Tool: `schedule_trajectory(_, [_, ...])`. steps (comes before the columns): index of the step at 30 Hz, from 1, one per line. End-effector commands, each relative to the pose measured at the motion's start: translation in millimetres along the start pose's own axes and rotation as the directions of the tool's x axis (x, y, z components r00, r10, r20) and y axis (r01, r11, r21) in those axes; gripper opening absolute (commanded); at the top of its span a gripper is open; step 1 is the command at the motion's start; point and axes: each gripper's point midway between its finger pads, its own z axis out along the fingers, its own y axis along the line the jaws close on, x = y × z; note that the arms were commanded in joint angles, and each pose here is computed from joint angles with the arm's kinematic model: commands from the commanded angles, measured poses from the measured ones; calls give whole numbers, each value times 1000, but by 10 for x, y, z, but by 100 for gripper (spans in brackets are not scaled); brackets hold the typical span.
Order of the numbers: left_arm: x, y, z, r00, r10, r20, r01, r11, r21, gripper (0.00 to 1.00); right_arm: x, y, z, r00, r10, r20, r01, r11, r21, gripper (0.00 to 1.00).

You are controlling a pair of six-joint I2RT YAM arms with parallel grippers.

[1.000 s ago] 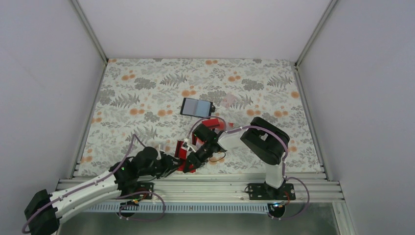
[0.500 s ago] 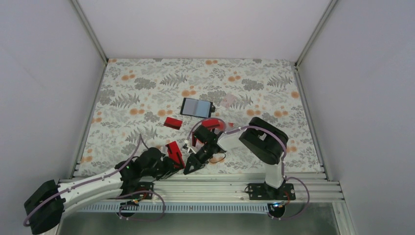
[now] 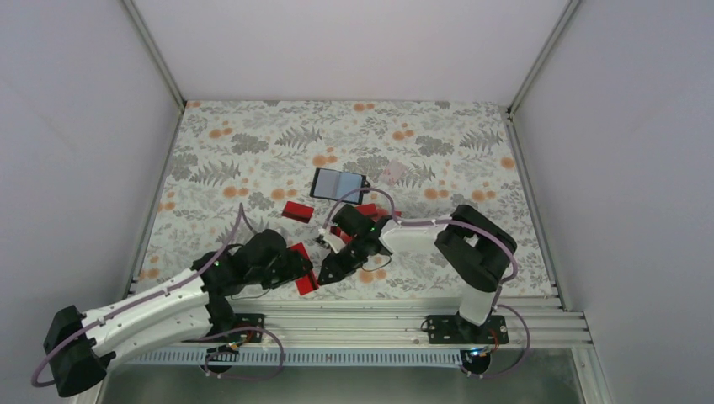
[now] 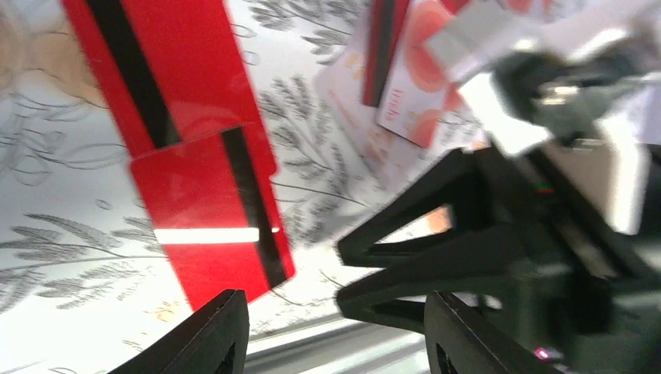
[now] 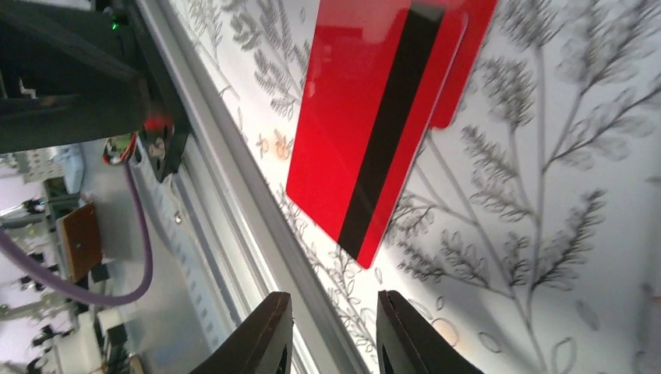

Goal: Put the credit cards into the card holder

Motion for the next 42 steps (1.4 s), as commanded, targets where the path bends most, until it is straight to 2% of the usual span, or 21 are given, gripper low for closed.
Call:
schedule_trajectory(1, [-101, 294, 121, 996, 89, 7, -87, 985, -147, 58, -151, -92, -143, 998, 12, 61, -20, 992, 128, 30])
schedule_trajectory(5, [-227, 310, 364, 987, 152, -48, -159, 970, -182, 58, -2, -157, -209, 992, 89, 93, -102, 984, 147, 38])
schedule_trajectory(10, [-365, 245, 549, 963, 237, -127, -262, 934, -243, 60, 186, -61, -359, 987, 106, 123, -120, 986, 115, 47])
schedule_trajectory(16, [-460, 171, 494, 942, 307, -131, -331, 912, -242, 63, 418, 6, -492, 979, 144, 146, -157, 984, 80, 47])
schedule_trajectory(22, [-423, 275, 634, 908, 368, -203, -408, 885, -223, 63, 573, -37, -532, 961, 211, 181, -225, 973, 59, 48])
schedule_trajectory(32, [-187, 352, 647, 908, 320, -269, -372, 913, -170, 63, 734, 98, -357, 926, 310, 216, -307, 950, -49, 54])
schedule_trajectory(39, [-107, 415, 624, 910, 298, -289, -360, 913, -194, 63, 767, 106, -170, 903, 372, 217, -374, 927, -33, 64])
schedule_trajectory(42, [-86, 429, 621, 913, 284, -293, -351, 914, -206, 63, 761, 74, -159, 882, 406, 239, -413, 910, -23, 65])
